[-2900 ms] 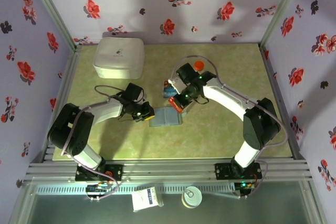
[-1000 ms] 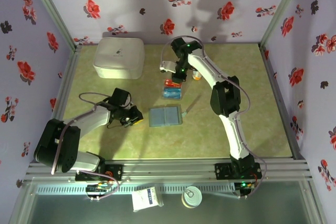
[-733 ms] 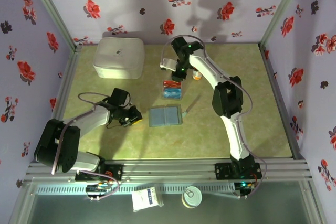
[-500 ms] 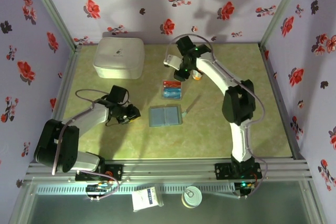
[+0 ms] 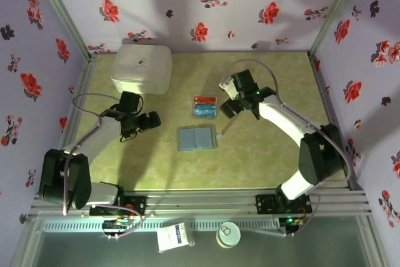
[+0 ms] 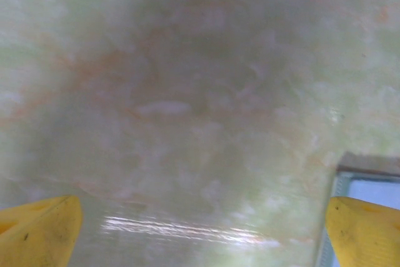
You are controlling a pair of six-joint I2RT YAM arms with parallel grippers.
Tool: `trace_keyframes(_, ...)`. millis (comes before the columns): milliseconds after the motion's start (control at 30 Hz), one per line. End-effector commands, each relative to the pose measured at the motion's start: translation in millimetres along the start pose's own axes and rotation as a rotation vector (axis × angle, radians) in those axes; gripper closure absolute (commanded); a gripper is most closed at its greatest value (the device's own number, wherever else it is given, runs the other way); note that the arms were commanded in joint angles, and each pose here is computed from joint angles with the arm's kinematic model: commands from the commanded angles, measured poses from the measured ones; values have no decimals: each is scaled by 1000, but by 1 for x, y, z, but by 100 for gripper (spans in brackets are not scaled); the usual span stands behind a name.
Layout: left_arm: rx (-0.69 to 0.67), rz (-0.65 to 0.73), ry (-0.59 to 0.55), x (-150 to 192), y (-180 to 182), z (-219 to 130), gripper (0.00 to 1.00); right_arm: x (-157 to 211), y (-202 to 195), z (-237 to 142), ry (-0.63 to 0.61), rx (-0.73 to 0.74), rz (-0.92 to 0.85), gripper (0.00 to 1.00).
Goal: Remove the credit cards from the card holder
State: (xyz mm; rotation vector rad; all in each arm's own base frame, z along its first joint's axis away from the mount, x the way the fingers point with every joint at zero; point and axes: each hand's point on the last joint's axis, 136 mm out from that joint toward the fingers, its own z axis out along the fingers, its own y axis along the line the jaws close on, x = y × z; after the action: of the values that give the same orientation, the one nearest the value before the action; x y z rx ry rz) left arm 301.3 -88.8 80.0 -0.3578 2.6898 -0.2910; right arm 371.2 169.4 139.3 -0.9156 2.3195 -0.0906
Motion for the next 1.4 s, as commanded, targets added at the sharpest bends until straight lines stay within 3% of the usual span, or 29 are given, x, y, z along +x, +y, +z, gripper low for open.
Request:
trace_keyframes(0,-86,41,-78,-21,17,-11,0,6,-30,-9,-67,132,135,1)
trace_keyframes(367,-338,88,-340,-68,74,-38,0,81,-72,0,-147,294,393,1)
trace_keyframes(533,-377,108,-465,-82,86,-41,0,109,-99,9,-223,362,561,1)
trace_keyframes(667,-375,174,-541,-96,84,-37,0,119,-116,16,-296,394,656,1)
trace_keyframes(967,-285,230,-765,-122,81,-27,0,116,-136,20,-409,451,695,1)
trace_keyframes(1200,-203,309,-849,-125,73,-15,0,130,-136,25,-488,438,737,1)
trace_keyframes(1367,-146,314,-834,-124,75,0,0,129,-137,27,-482,415,742,1)
